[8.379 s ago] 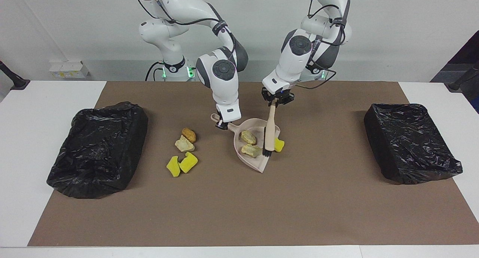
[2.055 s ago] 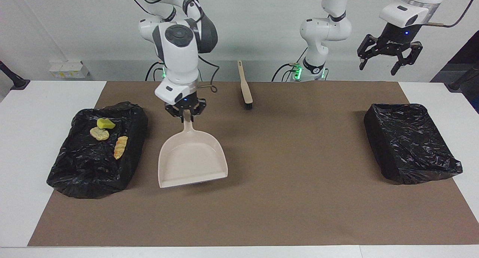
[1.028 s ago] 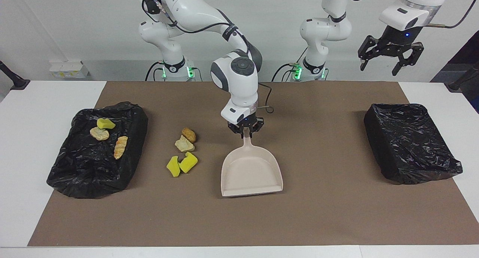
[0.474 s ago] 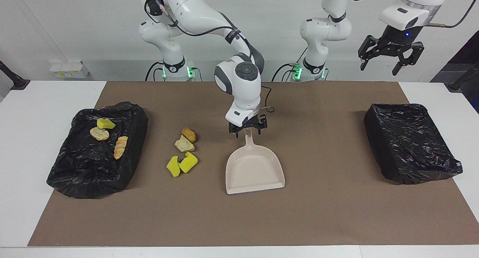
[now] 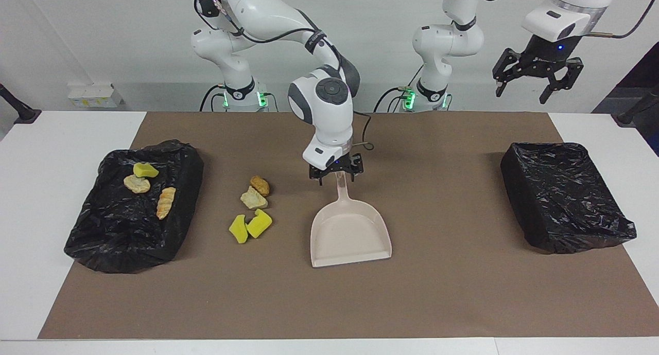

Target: Sweep and dump trash in bin

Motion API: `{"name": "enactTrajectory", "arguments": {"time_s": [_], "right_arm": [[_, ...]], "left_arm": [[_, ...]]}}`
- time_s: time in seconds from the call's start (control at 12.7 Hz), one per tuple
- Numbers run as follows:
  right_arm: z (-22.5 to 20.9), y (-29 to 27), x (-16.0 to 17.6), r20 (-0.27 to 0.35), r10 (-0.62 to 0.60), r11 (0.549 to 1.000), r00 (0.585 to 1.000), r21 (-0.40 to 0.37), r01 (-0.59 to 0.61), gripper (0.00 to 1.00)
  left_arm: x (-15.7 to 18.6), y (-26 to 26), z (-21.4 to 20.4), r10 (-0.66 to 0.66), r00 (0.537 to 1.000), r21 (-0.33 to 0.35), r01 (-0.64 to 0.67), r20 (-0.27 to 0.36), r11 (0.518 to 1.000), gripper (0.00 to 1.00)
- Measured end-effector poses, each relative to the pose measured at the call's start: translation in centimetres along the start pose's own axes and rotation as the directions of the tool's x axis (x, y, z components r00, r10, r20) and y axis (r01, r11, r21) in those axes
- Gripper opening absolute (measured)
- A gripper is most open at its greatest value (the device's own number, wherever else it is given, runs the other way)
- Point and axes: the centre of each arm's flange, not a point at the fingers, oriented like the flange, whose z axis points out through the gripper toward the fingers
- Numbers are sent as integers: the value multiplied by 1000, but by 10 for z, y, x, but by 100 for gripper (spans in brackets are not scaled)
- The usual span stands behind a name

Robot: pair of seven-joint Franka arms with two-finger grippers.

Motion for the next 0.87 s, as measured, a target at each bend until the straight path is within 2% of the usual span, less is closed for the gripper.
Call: {"name": "enactTrajectory", "arguments": {"time_s": [0.24, 0.4, 0.55, 0.71, 0.87], "right_arm": [[49, -24, -78, 24, -27, 998, 999, 65, 26, 100], [84, -25, -135, 50, -54, 997, 997, 58, 51, 100], [117, -38, -185, 63, -65, 998, 996, 22, 64, 100], [138, -40, -208, 65, -77, 997, 995, 1, 77, 100], [154, -37, -214, 41, -85, 996, 996, 6, 85, 100]], "left_arm": [[0, 0, 0, 0, 1000, 0, 0, 0, 1000, 100], [-2, 0, 1, -1, 1000, -3, 1, 16, 1000, 100], [-10, -5, 3, -15, 998, -11, 16, 62, 1000, 100], [-11, -4, 1, -20, 998, -10, 20, 54, 1000, 100], [-2, 8, 1, -10, 1000, -3, 10, 7, 1000, 100]]}}
